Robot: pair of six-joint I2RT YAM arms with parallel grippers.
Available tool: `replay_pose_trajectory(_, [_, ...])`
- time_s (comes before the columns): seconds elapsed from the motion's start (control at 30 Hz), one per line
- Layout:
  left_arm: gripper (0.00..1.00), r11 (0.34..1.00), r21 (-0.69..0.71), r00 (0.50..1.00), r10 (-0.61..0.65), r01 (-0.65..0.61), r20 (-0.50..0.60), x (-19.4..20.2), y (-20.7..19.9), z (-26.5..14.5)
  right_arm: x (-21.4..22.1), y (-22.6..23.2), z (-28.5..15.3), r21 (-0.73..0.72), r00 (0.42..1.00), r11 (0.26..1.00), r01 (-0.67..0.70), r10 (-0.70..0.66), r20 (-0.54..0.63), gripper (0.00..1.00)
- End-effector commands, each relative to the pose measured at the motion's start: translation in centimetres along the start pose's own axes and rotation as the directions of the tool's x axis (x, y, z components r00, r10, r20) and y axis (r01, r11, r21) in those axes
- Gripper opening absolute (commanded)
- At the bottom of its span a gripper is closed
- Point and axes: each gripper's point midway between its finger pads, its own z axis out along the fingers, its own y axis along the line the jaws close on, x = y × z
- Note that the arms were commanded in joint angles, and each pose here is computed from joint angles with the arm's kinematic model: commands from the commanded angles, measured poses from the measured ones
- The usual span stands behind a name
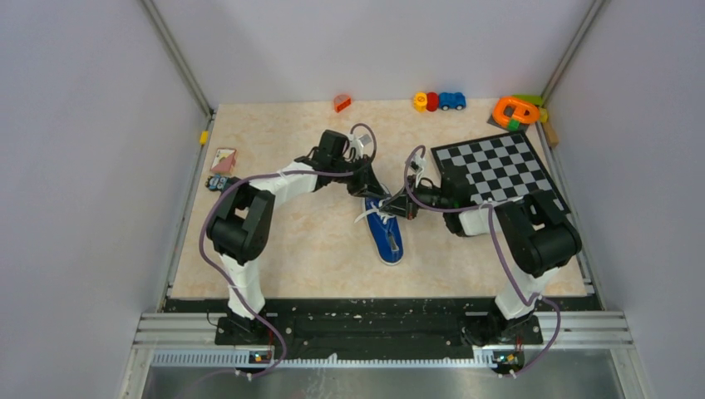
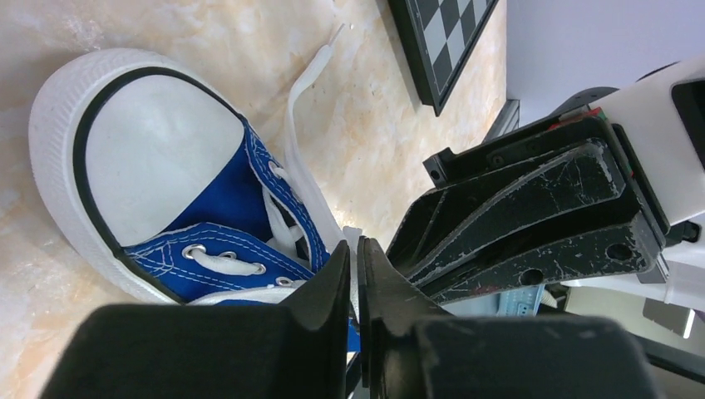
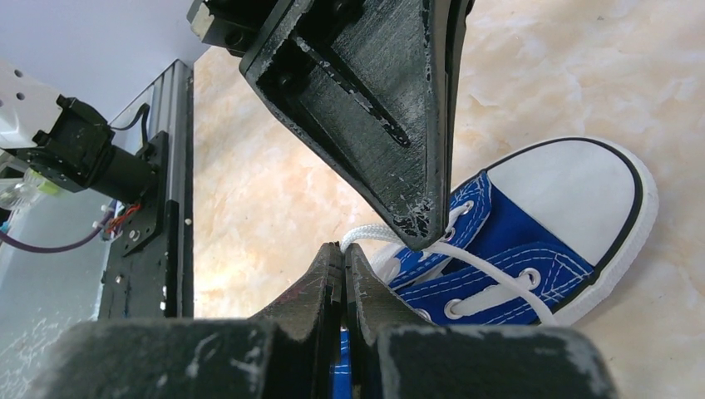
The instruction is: Tie the shoes
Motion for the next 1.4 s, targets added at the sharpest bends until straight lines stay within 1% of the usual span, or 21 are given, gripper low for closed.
replay_pose_trajectory(0.0, [0.06,0.996,0.055,0.997,0.062,-0.064,0.037,-0.8,-2.3,-0.8,-2.1,1.2,0.3,-0.018,0.995,0.996,0.089,-0.088,0.037,0.0])
replay_pose_trajectory(0.07, [0.0,0.996,0.056,0.996,0.07,-0.073,0.054,-1.0,-2.4,-1.2,-2.1,1.1,0.3,-0.013,0.996,0.996,0.084,-0.084,0.037,0.0])
replay_pose_trajectory(0.2, [0.0,0.993,0.07,0.989,0.087,-0.096,0.121,-1.6,-2.7,-2.1,-2.2,0.8,0.1,-0.001,0.997,0.998,0.067,-0.067,0.046,0.0])
replay_pose_trajectory(0.33, [0.0,0.987,0.076,0.975,0.129,-0.145,0.181,-2.0,-3.4,-3.1,-2.9,0.4,-0.7,-0.01,0.995,1.0,0.01,-0.009,0.099,0.0])
replay_pose_trajectory(0.53, [0.0,0.983,0.063,0.958,0.155,-0.175,0.242,-2.3,-3.8,-3.9,-3.3,0.2,-0.9,-0.03,0.992,0.999,-0.042,0.045,0.121,0.0])
replay_pose_trajectory(0.7, [0.0,0.984,0.031,0.951,0.161,-0.175,0.264,-2.3,-3.3,-4.2,-3.1,-0.2,-1.1,-0.016,0.991,0.998,-0.063,0.064,0.118,0.0])
replay_pose_trajectory(0.87, [0.0,0.985,0.03,0.955,0.154,-0.167,0.255,-1.8,-2.9,-4.1,-3.1,0.0,-1.1,-0.028,0.991,0.997,-0.069,0.072,0.117,0.0])
replay_pose_trajectory(0.9, [0.07,0.986,0.033,0.957,0.151,-0.164,0.247,-1.7,-2.8,-3.9,-3.2,0.0,-1.1,-0.03,0.991,0.997,-0.067,0.07,0.116,0.0])
replay_pose_trajectory(0.97, [0.28,0.989,0.027,0.959,0.134,-0.145,0.248,-1.9,-2.5,-3.7,-3.1,-0.1,-1.1,-0.028,0.991,0.997,-0.069,0.072,0.113,0.0])
replay_pose_trajectory(1.0, [0.37,0.991,0.028,0.961,0.12,-0.131,0.251,-2.0,-2.5,-3.7,-3.1,-0.1,-1.1,-0.029,0.991,0.997,-0.069,0.071,0.113,0.0])
replay_pose_trajectory(1.1, [0.5,0.996,0.071,0.97,0.035,-0.053,0.239,-2.3,-3.1,-3.3,-3.0,-0.2,-1.1,-0.023,0.991,0.997,-0.069,0.071,0.11,0.0])
replay_pose_trajectory(1.13, [0.52,0.996,0.087,0.974,0.002,-0.022,0.226,-2.2,-3.4,-3.1,-3.0,-0.2,-1.1,-0.022,0.991,0.997,-0.069,0.071,0.109,0.0])
replay_pose_trajectory(1.2, [0.54,0.995,0.092,0.976,-0.052,0.033,0.212,-2.1,-3.5,-3.0,-3.0,-0.3,-1.1,-0.017,0.992,0.998,-0.067,0.068,0.109,0.0])
replay_pose_trajectory(1.23, [0.54,0.995,0.085,0.975,-0.076,0.059,0.208,-2.0,-3.4,-2.9,-6.2,2.0,-1.9,-0.036,0.986,0.999,0.025,-0.019,0.165,0.0])
replay_pose_trajectory(1.27, [0.54,0.994,0.079,0.975,-0.095,0.081,0.201,-1.9,-3.3,-2.8,-3.4,0.0,-1.2,-0.02,0.992,0.998,-0.056,0.058,0.115,0.0])
replay_pose_trajectory(1.37, [0.54,0.985,0.039,0.969,-0.174,0.169,0.175,-1.4,-2.5,-2.3,-3.0,-0.2,-1.1,-0.017,0.992,0.998,-0.065,0.067,0.108,0.0])
